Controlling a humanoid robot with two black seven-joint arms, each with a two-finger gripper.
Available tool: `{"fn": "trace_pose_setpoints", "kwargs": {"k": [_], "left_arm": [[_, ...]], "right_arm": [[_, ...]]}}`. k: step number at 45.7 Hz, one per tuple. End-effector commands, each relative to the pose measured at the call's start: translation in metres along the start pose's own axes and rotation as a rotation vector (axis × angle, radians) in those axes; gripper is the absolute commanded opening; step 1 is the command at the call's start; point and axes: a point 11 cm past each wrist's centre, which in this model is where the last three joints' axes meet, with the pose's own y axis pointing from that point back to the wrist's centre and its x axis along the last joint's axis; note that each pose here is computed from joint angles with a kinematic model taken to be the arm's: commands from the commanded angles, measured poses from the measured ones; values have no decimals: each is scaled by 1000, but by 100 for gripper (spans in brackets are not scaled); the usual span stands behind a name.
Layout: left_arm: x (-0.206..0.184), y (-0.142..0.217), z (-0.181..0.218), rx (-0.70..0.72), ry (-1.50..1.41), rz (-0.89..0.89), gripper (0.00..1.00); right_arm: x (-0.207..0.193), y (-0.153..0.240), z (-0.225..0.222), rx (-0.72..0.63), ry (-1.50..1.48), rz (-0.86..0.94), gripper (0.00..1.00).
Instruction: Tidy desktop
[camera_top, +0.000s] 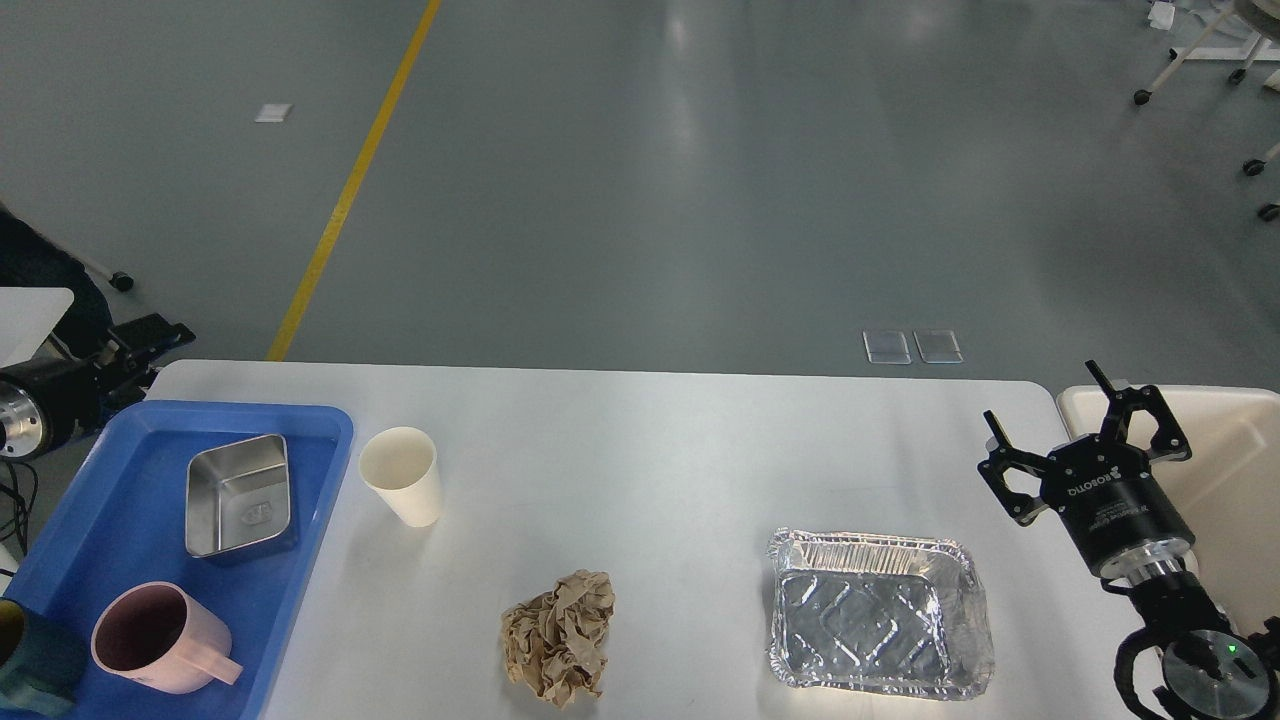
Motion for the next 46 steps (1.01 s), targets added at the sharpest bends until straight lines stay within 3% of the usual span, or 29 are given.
{"fn": "trace_pose_setpoints", "kwargs": {"k": [1, 14, 25, 38, 46], "left_arm": [[22, 4, 28, -111, 166, 65, 97], [32, 9, 84, -374, 490, 63, 97], [13, -6, 114, -543, 842, 17, 97], [12, 0, 104, -717, 1184, 20, 97], [-1, -9, 87, -666, 1232, 50, 97]], "right_arm": [[0, 0, 0, 0, 0, 2, 100], [-2, -2, 4, -7, -5, -4, 100], [-2, -1, 6, -15, 13, -4, 100], [0, 0, 5, -18, 17, 0, 100], [0, 0, 3, -15, 21, 1, 100]]}}
